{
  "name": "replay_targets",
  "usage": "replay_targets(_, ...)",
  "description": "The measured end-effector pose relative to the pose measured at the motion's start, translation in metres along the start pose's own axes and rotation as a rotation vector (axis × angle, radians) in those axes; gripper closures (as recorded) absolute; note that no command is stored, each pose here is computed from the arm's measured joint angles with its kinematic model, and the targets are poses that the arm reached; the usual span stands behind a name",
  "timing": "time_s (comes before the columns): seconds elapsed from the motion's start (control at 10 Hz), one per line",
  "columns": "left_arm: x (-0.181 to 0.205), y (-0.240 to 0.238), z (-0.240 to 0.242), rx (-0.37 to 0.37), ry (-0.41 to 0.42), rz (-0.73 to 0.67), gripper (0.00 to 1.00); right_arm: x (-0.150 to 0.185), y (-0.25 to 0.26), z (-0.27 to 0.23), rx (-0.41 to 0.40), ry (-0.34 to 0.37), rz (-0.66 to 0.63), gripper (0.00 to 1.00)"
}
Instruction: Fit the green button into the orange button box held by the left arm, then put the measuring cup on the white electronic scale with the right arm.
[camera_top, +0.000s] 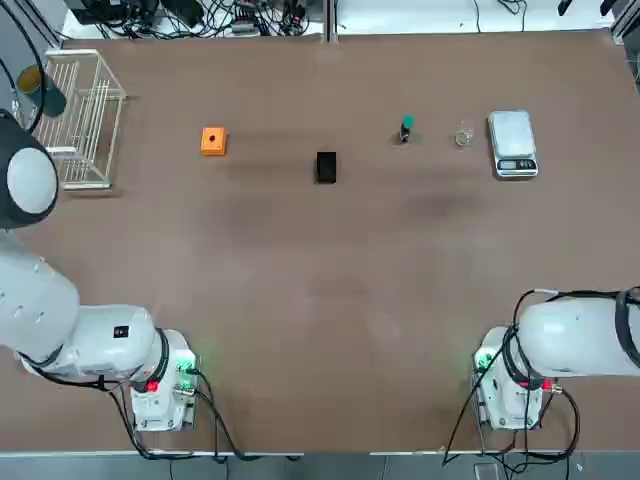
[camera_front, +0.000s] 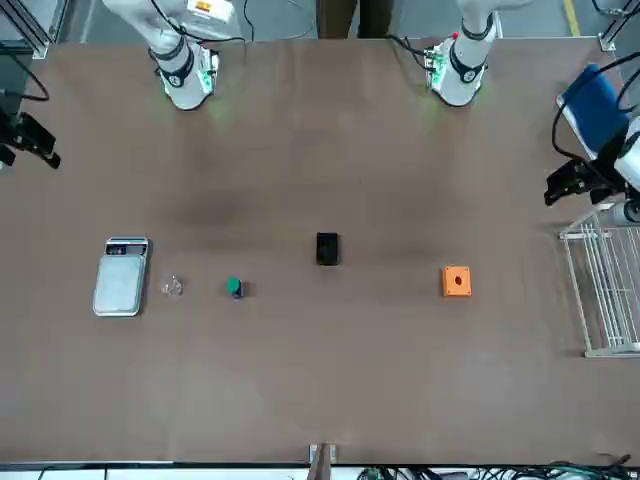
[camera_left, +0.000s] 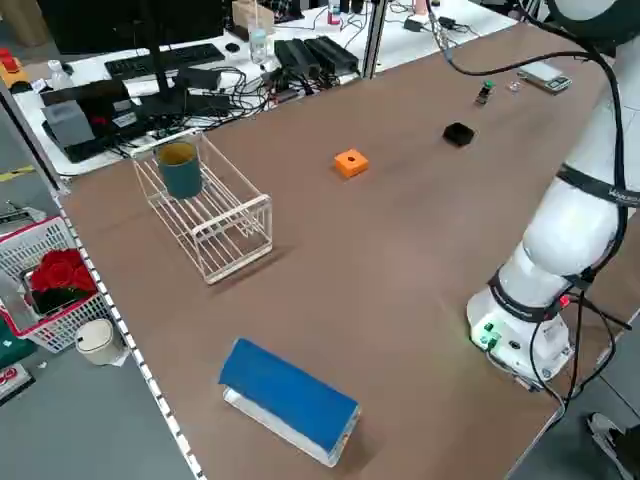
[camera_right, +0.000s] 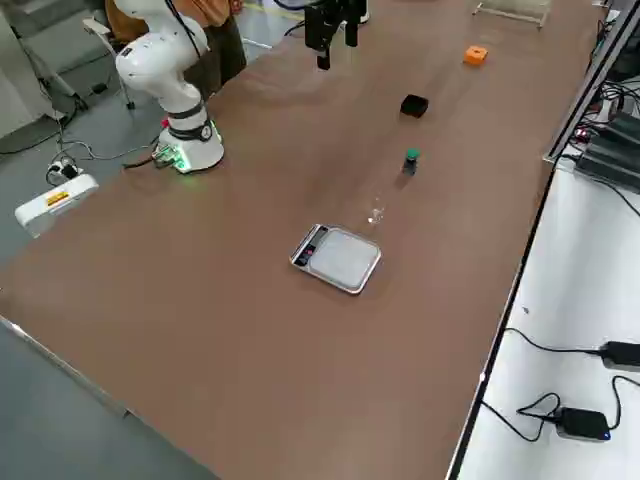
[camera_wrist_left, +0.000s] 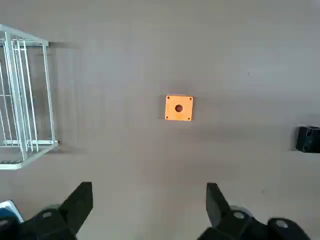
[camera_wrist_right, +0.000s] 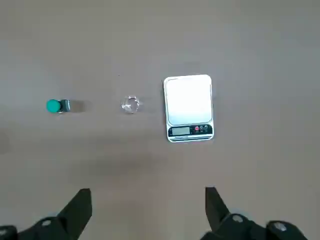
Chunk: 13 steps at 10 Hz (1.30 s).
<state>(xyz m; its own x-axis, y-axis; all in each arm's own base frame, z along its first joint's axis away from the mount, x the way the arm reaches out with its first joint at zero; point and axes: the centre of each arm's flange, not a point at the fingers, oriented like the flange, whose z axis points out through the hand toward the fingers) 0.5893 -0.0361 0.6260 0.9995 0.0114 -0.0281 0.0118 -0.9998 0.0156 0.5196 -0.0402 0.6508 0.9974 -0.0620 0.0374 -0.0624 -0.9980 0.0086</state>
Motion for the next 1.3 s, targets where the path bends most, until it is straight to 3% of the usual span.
replay_targets(0.4,0.003,-0.005,0.001,-0.001,0.007,-0.003,0.0,0.001,-0.026,0.011,0.0,-0.028,-0.033,0.0)
replay_targets(0.6,0.015,-0.006,0.014,-0.005,0.019,0.008,0.0,0.016,-0.075,0.032,0.01,-0.012,-0.024,0.0)
replay_targets(1.0,0.063,-0.009,0.078,-0.019,0.043,0.008,0.0,0.068,-0.206,0.149,0.079,0.027,0.034,0.0)
replay_targets(1.3,0.096,0.001,0.151,-0.031,0.033,0.014,0.0,0.079,-0.272,0.251,0.027,0.024,0.054,0.0)
